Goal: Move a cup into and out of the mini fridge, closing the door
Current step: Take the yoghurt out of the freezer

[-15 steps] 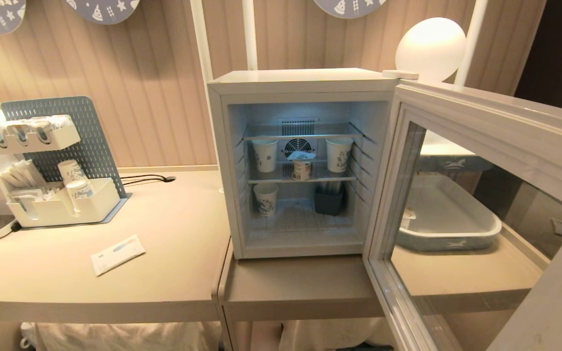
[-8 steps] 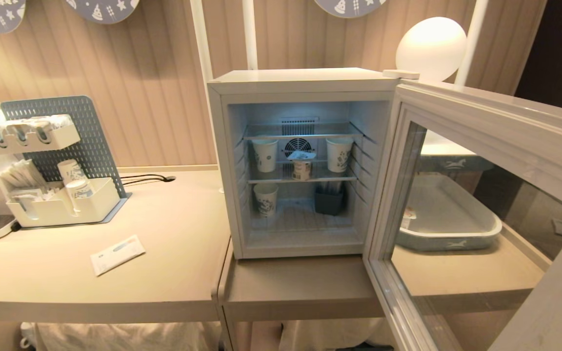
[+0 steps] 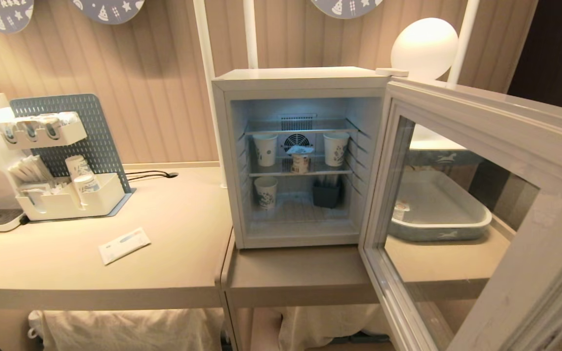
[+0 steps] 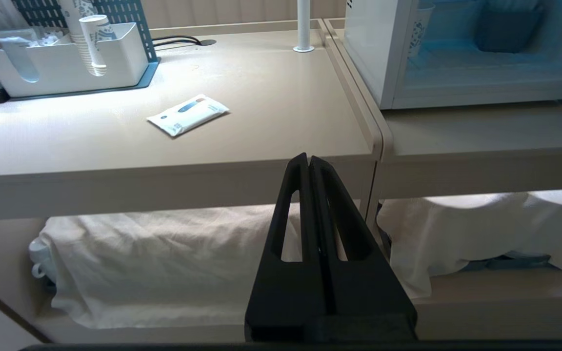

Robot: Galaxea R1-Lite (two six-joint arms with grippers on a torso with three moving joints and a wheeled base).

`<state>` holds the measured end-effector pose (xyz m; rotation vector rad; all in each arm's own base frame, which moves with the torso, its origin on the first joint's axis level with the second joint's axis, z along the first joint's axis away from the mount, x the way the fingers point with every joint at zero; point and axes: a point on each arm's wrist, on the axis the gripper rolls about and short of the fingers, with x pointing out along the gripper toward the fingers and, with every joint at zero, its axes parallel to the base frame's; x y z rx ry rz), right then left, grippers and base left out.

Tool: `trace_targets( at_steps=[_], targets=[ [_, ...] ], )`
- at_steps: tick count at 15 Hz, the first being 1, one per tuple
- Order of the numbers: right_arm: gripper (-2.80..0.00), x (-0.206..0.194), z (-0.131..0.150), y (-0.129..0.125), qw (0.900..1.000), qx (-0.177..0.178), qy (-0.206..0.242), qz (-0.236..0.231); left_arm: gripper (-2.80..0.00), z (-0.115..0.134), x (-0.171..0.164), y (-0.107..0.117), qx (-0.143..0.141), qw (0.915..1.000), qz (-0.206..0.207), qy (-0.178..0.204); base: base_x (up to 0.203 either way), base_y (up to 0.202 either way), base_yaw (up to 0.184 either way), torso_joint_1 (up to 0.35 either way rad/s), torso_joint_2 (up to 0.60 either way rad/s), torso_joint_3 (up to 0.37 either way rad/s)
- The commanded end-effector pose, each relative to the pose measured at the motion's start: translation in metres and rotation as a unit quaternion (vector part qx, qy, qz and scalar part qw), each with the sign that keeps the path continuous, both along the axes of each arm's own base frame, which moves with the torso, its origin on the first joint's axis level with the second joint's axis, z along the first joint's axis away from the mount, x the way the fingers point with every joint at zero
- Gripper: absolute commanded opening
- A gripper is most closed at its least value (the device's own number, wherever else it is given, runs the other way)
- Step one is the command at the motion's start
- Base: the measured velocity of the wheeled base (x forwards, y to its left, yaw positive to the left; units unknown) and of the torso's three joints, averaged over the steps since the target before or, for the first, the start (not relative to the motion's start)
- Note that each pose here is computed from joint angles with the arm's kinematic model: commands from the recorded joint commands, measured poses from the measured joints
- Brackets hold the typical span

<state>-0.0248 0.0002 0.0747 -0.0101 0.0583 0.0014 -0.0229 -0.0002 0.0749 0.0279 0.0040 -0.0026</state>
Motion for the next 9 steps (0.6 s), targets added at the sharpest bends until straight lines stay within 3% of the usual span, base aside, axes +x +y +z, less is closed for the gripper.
trace_targets(
  at_steps=[1,9],
  targets=[
    [-2.8,-0.0001,0.0,0.0,1.0,0.0,0.0,0.0,-2.8,-0.0004,0.0002,0.0,0.0,1.0,0.0,0.002,-0.205,0.0,0.007,-0.001,0.0,0.001],
    [-2.8,-0.0001,0.0,0.0,1.0,0.0,0.0,0.0,-2.8,-0.0004,0.0002,0.0,0.0,1.0,0.0,0.002,-0.191,0.0,0.0,0.001,0.0,0.002]
  ],
)
